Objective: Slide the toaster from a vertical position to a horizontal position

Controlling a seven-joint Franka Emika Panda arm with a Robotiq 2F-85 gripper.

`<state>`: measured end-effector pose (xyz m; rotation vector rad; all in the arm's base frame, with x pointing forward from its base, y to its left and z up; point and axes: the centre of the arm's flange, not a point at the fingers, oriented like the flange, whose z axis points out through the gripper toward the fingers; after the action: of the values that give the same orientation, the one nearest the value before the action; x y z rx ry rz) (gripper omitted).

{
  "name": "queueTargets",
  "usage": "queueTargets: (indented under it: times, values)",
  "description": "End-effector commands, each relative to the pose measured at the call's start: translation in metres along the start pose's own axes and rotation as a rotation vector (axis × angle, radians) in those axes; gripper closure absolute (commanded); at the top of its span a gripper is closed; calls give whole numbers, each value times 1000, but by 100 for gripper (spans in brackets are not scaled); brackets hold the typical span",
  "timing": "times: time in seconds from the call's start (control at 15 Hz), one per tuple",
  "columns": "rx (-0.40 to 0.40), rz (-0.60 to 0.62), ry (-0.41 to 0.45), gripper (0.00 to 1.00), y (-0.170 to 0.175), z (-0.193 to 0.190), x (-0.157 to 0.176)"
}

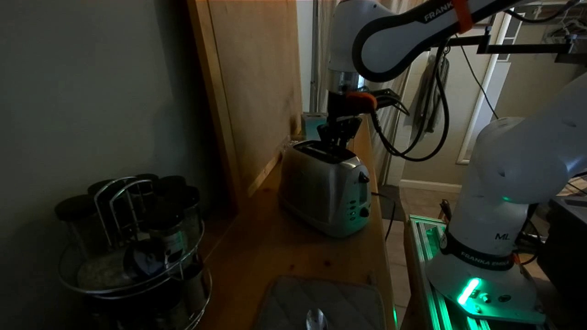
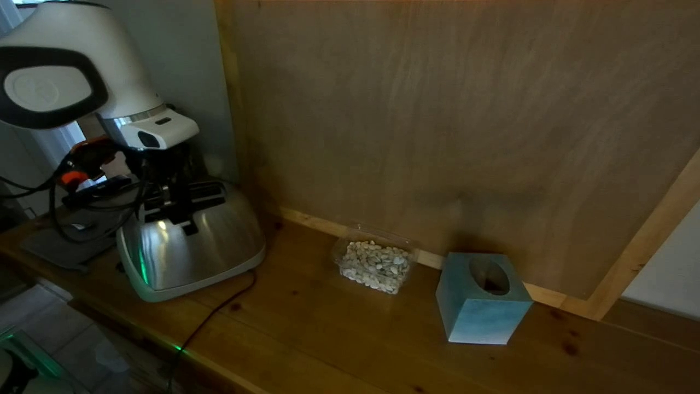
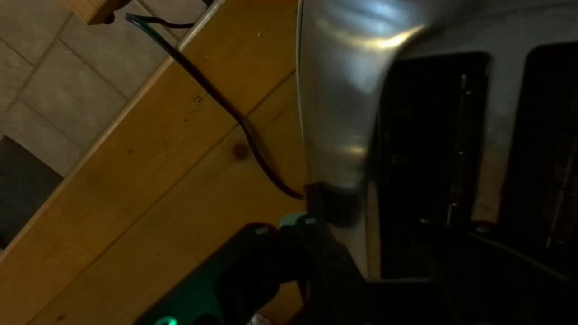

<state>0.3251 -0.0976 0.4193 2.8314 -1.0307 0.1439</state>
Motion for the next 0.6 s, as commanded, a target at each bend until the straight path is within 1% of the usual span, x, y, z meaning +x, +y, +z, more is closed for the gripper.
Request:
queueTargets:
  times: [0.0, 0.07, 0.13, 0.33, 0.53]
  values:
    - [2, 52, 16, 91, 3, 1, 6]
    - [0, 115, 18, 91, 6, 2, 8]
    - [-4, 182, -2, 91, 6, 1, 11]
    - [5, 291, 16, 91, 14, -5, 19]
    - [-9, 410, 23, 91, 20, -4, 23]
